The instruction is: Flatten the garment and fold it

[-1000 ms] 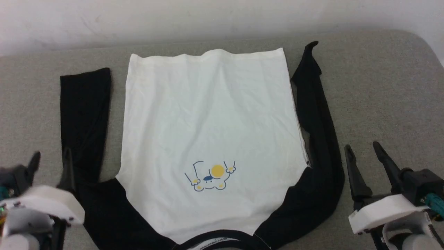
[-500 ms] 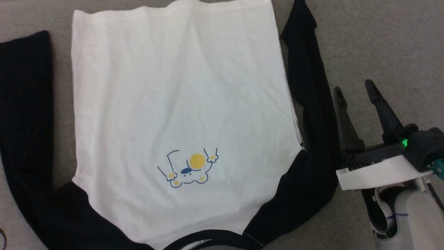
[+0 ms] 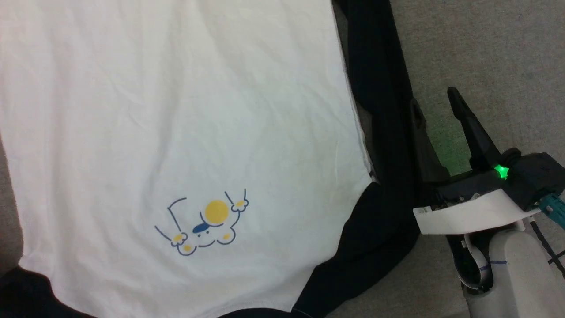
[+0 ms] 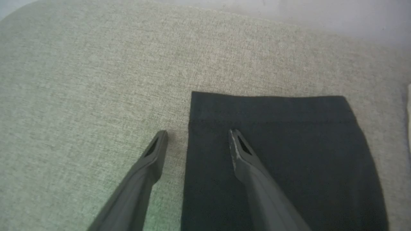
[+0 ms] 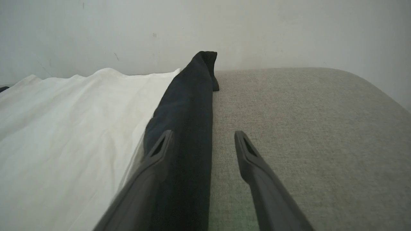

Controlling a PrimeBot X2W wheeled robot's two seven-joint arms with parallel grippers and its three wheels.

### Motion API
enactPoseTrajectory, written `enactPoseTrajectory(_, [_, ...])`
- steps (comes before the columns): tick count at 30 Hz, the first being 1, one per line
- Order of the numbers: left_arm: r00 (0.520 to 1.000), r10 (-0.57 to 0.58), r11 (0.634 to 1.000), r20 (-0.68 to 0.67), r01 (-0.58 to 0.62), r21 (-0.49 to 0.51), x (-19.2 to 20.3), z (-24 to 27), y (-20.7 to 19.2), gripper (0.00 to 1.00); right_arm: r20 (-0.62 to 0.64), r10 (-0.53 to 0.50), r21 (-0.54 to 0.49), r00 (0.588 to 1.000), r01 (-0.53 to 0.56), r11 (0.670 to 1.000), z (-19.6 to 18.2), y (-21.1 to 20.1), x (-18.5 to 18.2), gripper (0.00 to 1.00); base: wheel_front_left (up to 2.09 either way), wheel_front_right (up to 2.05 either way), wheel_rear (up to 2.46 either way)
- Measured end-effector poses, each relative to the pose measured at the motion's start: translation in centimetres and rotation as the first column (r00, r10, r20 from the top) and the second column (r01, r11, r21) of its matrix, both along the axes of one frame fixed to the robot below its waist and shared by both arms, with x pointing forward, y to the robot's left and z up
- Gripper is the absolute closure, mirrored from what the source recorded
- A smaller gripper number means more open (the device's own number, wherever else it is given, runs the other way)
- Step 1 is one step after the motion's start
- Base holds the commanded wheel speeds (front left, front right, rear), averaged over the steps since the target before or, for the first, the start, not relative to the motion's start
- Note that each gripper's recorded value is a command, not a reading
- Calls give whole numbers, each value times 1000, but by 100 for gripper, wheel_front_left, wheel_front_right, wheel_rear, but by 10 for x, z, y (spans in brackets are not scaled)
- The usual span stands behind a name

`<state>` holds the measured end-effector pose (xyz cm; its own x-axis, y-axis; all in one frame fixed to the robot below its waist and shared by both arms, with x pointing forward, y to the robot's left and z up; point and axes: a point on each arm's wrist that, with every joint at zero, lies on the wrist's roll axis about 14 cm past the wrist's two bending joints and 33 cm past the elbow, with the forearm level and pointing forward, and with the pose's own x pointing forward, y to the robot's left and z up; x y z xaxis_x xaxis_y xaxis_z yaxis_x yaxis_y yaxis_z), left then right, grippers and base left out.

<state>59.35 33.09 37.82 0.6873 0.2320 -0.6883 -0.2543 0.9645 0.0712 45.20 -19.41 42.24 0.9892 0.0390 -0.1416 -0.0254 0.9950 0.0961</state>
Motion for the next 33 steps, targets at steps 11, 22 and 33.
enactPoseTrajectory(11, [999,47,997,-22,-48,-64,-2,-5,0,100,-40,-35,6,999,36,999,-13,-11,-8,0,0,0,0])
enactPoseTrajectory(22, [955,110,989,277,-132,60,-42,65,52,100,-4,-45,29,999,45,999,17,-10,-29,0,0,0,0])
enactPoseTrajectory(33, [897,166,962,410,-238,131,-136,158,112,100,63,-39,53,997,36,998,56,-5,-59,0,0,0,0])
